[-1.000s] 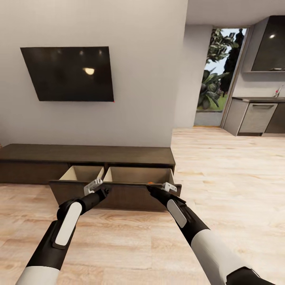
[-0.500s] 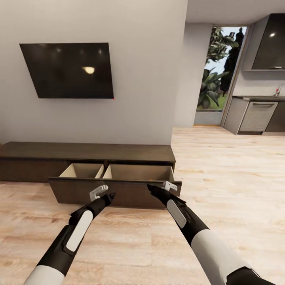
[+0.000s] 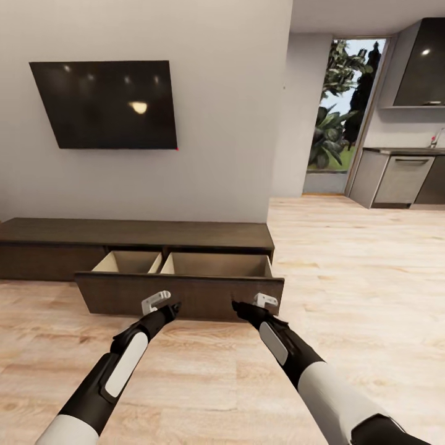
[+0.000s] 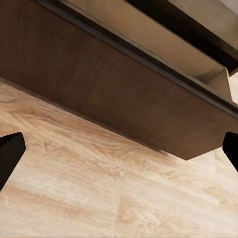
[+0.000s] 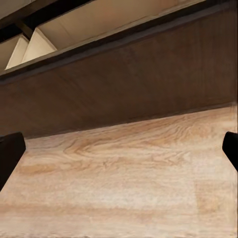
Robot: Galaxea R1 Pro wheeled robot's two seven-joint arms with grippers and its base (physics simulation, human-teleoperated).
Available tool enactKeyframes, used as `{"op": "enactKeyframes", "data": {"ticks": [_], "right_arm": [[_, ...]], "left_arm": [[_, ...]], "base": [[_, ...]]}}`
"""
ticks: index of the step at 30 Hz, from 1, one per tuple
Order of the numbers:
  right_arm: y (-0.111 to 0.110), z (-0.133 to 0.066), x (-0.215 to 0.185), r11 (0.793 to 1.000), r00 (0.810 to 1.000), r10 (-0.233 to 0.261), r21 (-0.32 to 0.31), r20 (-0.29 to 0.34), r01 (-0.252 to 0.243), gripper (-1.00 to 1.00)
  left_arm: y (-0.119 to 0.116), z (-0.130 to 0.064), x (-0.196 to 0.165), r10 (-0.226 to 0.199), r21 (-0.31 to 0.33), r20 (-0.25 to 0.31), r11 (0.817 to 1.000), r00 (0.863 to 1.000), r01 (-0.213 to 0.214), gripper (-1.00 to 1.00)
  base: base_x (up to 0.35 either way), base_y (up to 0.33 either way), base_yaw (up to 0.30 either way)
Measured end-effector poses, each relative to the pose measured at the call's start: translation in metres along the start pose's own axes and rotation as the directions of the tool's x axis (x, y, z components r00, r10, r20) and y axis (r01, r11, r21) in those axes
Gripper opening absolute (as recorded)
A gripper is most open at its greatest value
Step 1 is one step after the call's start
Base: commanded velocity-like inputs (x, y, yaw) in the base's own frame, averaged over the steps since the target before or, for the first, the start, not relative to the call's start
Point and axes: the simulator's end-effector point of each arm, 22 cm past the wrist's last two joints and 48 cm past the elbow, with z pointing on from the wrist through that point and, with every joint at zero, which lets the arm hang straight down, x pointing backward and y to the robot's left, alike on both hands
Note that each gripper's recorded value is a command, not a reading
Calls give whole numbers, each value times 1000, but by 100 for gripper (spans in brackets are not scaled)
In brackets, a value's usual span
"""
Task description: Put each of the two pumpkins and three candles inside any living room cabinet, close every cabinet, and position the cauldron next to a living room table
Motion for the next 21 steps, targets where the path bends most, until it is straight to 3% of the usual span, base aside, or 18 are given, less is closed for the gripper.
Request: {"op": "enactKeyframes", "data": {"ticks": [4,8,10,14,21], "right_arm": [[-13,4,13,1000,1000,-14,21,5,14,100],[-19,7,16,997,997,-69,35,32,68,100],[-21,9,17,996,996,-80,37,48,79,100],[-37,13,38,994,995,-87,63,41,84,100],[-67,18,78,987,993,-122,108,6,120,100]], "left_arm": [[11,2,4,7,-10,5,1000,1000,-7,100],[21,5,7,22,-21,17,1000,1000,-21,100],[28,6,4,78,-48,50,996,996,-76,100],[35,8,-2,211,-108,117,974,970,-199,100],[40,16,22,260,-125,108,961,959,-247,100]], "base": [[0,0,0],[0,0,0],[0,0,0],[0,0,0],[0,0,0]]}}
